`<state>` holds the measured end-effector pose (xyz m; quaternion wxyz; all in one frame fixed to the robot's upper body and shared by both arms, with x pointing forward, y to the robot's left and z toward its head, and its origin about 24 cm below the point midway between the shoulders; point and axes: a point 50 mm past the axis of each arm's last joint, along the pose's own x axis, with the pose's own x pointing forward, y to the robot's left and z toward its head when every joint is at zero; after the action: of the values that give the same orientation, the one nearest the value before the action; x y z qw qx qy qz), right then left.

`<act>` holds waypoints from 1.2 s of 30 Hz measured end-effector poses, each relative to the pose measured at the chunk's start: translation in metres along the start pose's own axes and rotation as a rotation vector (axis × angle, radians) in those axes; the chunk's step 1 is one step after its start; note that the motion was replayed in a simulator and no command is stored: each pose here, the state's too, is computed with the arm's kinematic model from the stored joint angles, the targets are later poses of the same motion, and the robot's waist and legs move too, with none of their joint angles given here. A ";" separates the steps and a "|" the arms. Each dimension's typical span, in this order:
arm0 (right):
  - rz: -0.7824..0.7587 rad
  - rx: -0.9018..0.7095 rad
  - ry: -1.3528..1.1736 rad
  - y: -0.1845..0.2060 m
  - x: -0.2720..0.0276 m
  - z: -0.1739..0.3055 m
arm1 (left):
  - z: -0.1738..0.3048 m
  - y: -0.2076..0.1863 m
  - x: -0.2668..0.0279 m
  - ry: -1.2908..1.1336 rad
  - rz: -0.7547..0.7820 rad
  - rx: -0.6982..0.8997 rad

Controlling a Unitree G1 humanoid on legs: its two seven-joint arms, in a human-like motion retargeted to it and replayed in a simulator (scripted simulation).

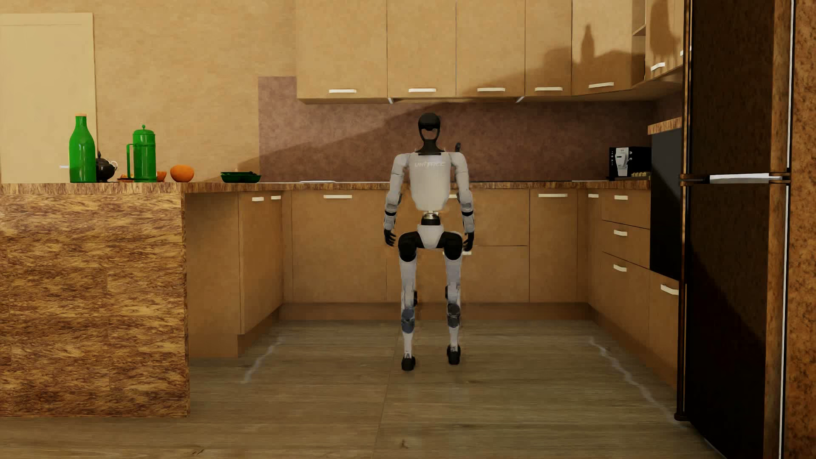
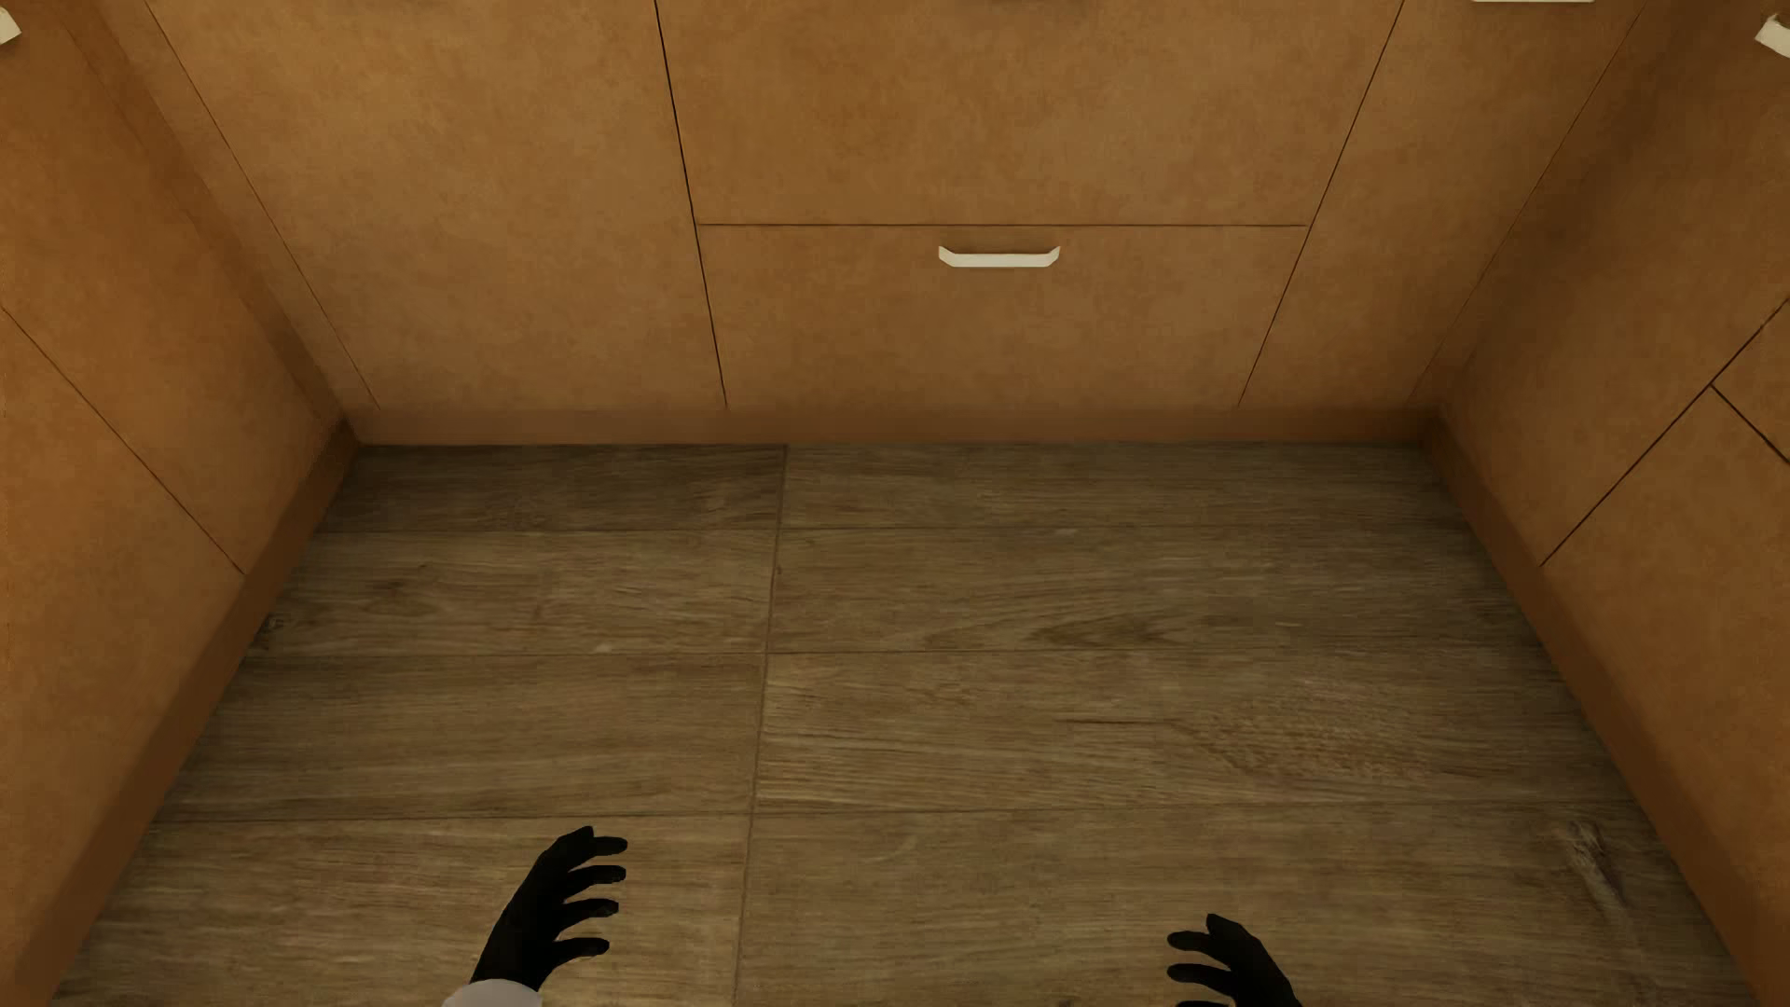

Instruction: Turn left

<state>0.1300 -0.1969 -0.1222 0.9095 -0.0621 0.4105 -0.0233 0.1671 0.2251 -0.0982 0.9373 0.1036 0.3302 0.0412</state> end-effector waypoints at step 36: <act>0.020 -0.096 -0.018 -0.013 0.004 0.013 | -0.055 -0.042 -0.028 0.227 -0.105 -0.120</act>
<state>0.1421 -0.2087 -0.1147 0.9093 -0.1016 0.4034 0.0061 0.1114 0.1897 -0.1321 0.8994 0.0246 0.4358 0.0231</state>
